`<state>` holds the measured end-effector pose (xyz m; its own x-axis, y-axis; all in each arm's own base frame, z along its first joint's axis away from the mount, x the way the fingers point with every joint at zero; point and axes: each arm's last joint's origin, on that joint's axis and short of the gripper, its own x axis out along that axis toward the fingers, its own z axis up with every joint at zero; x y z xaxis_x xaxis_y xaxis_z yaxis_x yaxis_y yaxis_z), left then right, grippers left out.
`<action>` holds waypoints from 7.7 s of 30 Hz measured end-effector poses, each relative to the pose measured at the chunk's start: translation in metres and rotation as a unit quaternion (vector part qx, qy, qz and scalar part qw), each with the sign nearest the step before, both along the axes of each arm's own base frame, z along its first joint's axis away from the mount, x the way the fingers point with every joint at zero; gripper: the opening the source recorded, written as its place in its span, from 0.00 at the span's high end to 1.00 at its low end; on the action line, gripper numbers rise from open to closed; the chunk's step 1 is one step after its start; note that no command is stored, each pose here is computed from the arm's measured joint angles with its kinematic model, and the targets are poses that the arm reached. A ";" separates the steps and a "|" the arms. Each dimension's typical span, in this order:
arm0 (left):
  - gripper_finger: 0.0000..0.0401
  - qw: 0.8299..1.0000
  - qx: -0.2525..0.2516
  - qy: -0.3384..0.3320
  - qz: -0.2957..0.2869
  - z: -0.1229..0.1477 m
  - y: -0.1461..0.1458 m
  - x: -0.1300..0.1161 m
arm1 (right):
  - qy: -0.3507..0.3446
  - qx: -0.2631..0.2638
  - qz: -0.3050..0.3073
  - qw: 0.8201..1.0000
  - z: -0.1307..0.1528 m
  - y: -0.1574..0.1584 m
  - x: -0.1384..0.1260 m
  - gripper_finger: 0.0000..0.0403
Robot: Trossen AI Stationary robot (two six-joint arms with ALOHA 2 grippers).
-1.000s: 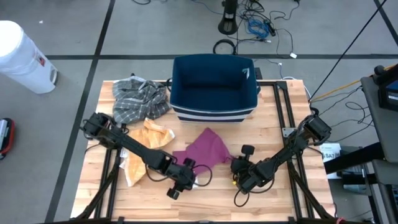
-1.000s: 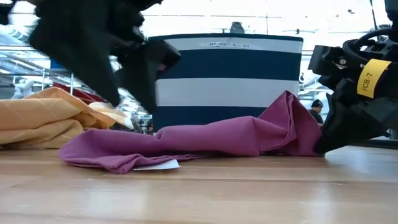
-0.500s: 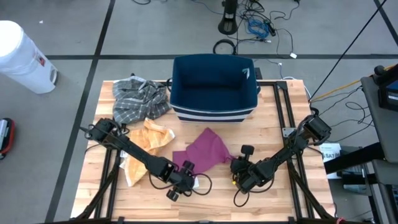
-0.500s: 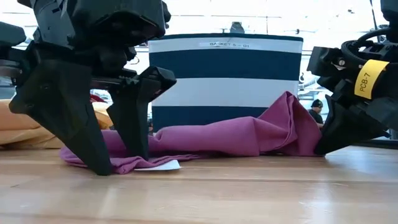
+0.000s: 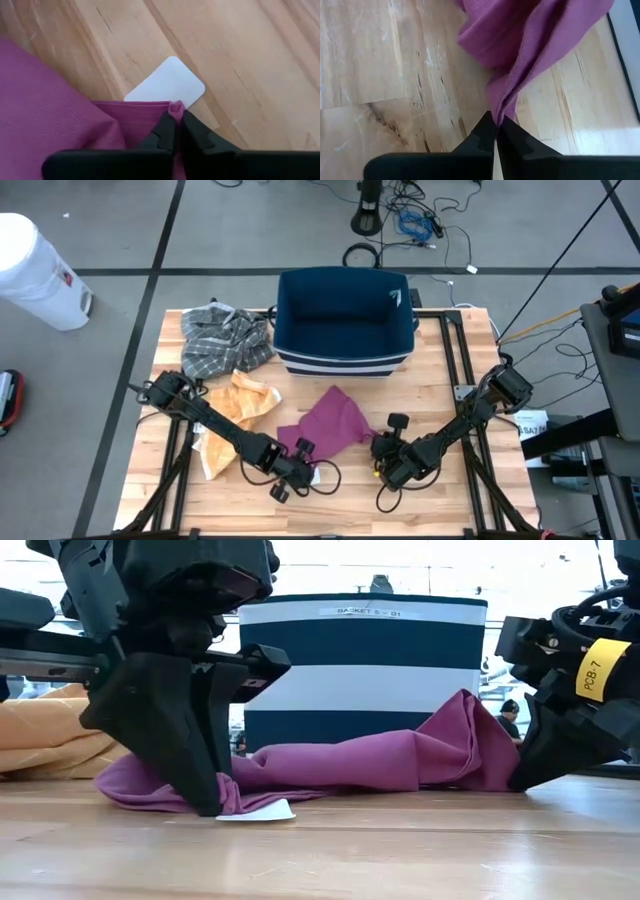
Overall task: Fold towel
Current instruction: Fold the purple towel
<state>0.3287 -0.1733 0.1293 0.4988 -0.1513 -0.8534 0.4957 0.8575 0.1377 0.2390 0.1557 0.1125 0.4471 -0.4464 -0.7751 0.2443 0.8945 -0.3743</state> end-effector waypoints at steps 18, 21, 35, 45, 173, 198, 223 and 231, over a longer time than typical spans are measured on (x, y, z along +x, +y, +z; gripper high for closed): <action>1.00 0.983 0.114 -0.131 -0.061 0.144 0.041 -0.066 | -0.088 0.116 0.055 0.988 0.114 -0.023 -0.040 1.00; 1.00 0.974 0.095 -0.201 -0.050 0.183 0.059 -0.087 | -0.116 0.149 0.071 0.979 0.136 -0.031 -0.052 1.00; 1.00 0.963 0.114 -0.245 0.014 0.221 0.115 -0.122 | -0.111 0.156 0.061 0.980 0.164 -0.068 -0.092 1.00; 1.00 0.949 0.144 -0.277 0.050 0.226 0.157 -0.102 | -0.097 0.064 0.061 0.991 0.167 -0.079 -0.092 1.00; 0.71 0.985 -0.142 -0.037 0.095 0.008 0.069 -0.063 | -0.102 0.328 -0.111 0.933 0.070 -0.011 -0.021 0.65; 0.71 0.987 -0.124 -0.080 0.068 0.012 0.070 -0.057 | -0.342 0.311 -0.049 0.886 0.096 -0.017 0.028 0.66; 0.71 0.988 -0.101 -0.114 0.034 0.016 0.070 -0.054 | -0.210 0.247 -0.259 0.910 0.064 -0.048 0.046 0.65; 0.71 0.988 -0.101 -0.113 0.034 0.015 0.070 -0.054 | -0.087 0.213 -0.321 0.919 0.056 -0.040 0.059 0.62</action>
